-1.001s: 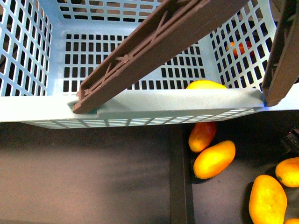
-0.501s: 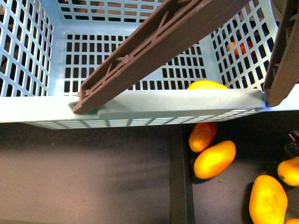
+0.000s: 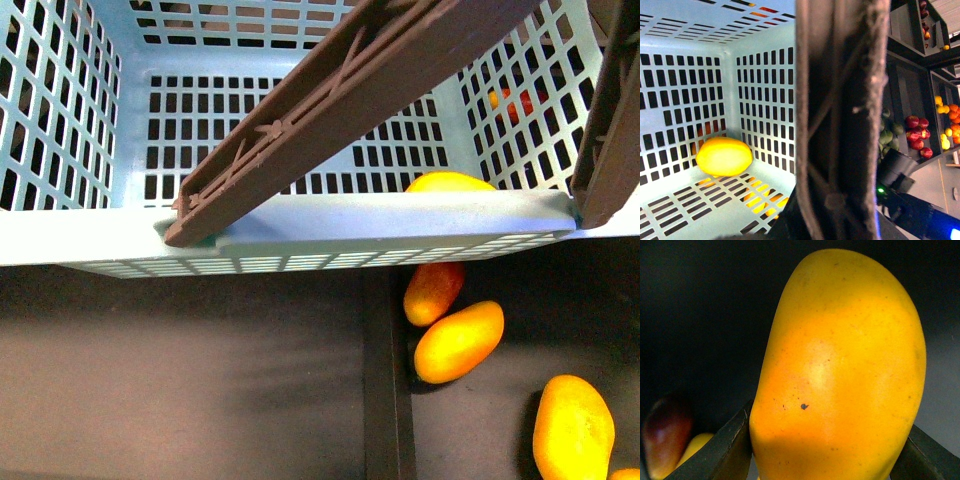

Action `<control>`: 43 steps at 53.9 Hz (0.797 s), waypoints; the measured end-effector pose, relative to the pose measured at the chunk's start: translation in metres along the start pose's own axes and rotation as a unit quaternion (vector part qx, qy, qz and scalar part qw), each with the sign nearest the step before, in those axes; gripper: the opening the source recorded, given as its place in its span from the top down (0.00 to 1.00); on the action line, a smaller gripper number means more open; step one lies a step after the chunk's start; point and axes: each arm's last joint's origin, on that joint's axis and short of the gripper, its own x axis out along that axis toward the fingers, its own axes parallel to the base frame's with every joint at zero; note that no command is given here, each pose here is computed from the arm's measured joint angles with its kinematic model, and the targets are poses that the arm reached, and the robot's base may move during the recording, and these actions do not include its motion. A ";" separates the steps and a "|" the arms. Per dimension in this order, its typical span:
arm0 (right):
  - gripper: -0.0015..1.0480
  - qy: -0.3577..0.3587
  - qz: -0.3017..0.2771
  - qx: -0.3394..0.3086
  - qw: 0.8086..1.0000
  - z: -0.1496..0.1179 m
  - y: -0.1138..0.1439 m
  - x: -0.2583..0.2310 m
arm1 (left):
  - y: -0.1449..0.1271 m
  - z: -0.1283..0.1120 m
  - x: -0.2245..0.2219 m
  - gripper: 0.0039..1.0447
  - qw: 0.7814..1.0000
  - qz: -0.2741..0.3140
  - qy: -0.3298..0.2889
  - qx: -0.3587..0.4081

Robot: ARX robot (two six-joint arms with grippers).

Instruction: Pick lemon and mango into basket

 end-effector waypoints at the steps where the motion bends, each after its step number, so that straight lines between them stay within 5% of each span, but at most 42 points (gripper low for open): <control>1: 0.42 -0.008 0.014 -0.017 1.000 0.004 0.002 -0.008 | 0.000 0.000 0.000 0.96 1.000 0.000 0.000 0.000; 22: 0.42 -0.155 0.187 -0.172 0.955 0.027 0.073 -0.151 | 0.000 0.000 0.000 0.96 1.000 0.000 0.000 0.000; 43: 0.42 -0.183 0.250 -0.176 0.934 -0.001 0.160 -0.168 | 0.000 0.000 0.000 0.96 1.000 0.000 0.000 0.000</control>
